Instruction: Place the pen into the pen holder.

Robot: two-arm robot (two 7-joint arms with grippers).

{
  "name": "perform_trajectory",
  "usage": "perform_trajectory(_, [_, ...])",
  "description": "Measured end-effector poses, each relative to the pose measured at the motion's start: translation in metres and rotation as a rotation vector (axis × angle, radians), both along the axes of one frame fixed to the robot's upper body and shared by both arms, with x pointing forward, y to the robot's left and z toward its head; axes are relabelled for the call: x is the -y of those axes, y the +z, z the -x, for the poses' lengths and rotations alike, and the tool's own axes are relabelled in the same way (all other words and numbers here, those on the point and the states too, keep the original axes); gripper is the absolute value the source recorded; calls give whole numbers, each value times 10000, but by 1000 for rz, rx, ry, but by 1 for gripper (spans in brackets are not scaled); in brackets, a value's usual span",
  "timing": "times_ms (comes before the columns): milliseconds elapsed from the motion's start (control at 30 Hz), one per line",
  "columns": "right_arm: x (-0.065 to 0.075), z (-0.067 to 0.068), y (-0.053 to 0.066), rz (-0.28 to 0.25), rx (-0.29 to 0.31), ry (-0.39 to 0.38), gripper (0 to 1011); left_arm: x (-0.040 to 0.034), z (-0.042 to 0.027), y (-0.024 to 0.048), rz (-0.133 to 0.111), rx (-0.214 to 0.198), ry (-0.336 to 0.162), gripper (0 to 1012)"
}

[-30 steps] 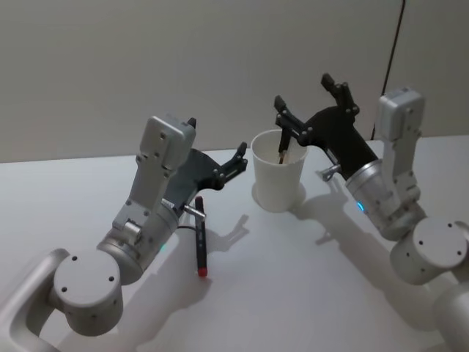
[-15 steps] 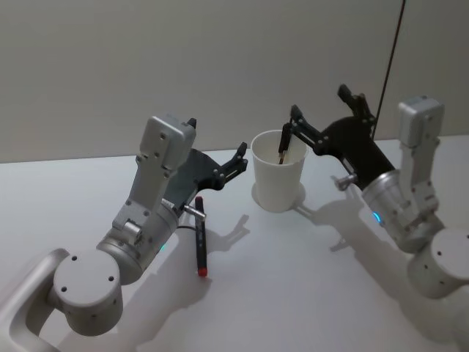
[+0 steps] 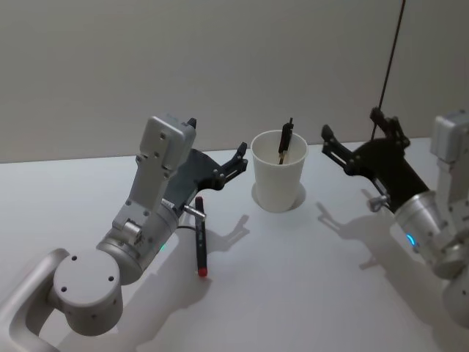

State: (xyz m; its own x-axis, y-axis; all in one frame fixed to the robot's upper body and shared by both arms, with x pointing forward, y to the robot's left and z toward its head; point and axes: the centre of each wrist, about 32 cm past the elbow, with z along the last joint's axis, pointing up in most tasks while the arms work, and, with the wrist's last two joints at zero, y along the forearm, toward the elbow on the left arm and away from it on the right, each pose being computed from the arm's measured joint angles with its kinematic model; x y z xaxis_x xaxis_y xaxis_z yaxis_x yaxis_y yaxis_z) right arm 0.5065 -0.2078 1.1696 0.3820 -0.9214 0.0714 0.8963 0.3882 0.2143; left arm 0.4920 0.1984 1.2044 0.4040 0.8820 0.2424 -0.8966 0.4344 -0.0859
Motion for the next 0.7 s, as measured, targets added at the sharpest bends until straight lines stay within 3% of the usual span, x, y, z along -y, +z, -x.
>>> perform_trajectory(700, [264, 544, 157, 23, -135, -57, 1001, 0, 0, 0, 0, 0, 0, 1001])
